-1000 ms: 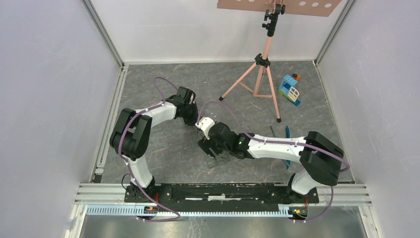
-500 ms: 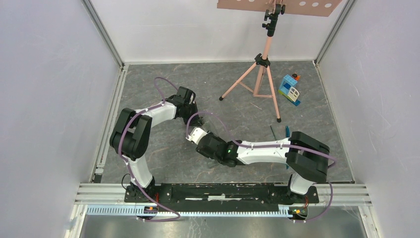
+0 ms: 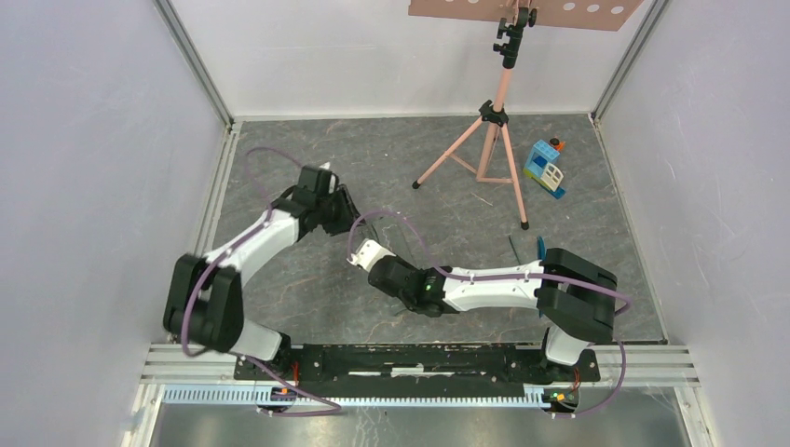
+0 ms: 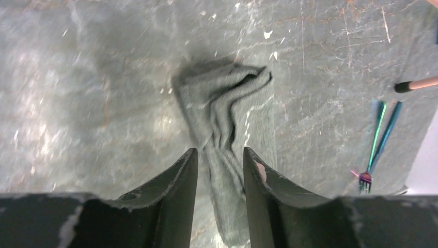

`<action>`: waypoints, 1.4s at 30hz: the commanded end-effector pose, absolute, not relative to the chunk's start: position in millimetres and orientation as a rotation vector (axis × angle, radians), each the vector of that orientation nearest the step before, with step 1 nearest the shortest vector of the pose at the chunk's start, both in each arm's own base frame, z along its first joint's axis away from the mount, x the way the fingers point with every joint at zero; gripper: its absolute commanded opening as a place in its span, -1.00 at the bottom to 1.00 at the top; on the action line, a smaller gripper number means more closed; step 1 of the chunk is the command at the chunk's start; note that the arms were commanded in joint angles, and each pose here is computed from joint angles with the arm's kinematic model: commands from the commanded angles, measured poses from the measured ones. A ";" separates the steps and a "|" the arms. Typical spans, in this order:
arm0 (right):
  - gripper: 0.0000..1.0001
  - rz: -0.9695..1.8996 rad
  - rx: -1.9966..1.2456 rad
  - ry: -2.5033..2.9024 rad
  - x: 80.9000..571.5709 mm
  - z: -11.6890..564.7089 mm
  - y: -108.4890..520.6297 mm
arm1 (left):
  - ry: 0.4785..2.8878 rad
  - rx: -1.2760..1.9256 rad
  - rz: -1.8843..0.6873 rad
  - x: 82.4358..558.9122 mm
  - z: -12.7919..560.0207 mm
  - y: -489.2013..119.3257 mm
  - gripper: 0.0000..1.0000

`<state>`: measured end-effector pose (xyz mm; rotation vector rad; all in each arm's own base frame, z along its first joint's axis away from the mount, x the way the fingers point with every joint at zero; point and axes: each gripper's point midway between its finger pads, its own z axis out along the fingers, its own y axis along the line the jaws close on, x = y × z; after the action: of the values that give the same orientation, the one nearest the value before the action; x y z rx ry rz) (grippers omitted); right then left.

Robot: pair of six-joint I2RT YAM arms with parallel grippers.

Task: Fold the napkin into a case and place the utensils inside
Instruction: Fold the 2/3-rectangle-folded napkin at the center of the board.

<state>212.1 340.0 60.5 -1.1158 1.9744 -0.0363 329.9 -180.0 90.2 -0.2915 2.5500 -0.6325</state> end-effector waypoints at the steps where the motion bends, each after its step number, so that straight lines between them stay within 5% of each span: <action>1: -0.99 0.098 -0.997 1.942 214.2 85.6 356.0 | 2.511 -0.489 -0.694 293.0 85.1 -165.5 -0.09; 7: -1.00 0.198 -0.948 1.970 211.2 84.4 363.1 | 2.544 -0.655 -0.884 242.0 55.0 -176.0 -0.35; 20: -1.00 0.250 -0.897 1.975 210.1 88.6 364.9 | 2.639 -0.517 -0.974 182.2 31.8 -235.6 -0.25; 26: -0.99 0.329 -0.852 1.984 209.8 92.3 365.1 | 2.670 -0.498 -0.955 168.6 19.8 -245.5 -0.73; 42: -0.99 0.473 -0.766 2.065 198.8 60.6 370.3 | 2.653 -0.505 -0.964 165.3 14.1 -253.3 -0.90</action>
<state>198.9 361.7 63.3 -0.8363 2.0678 0.4002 162.7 -255.1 17.0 -0.4576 2.6780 -0.9791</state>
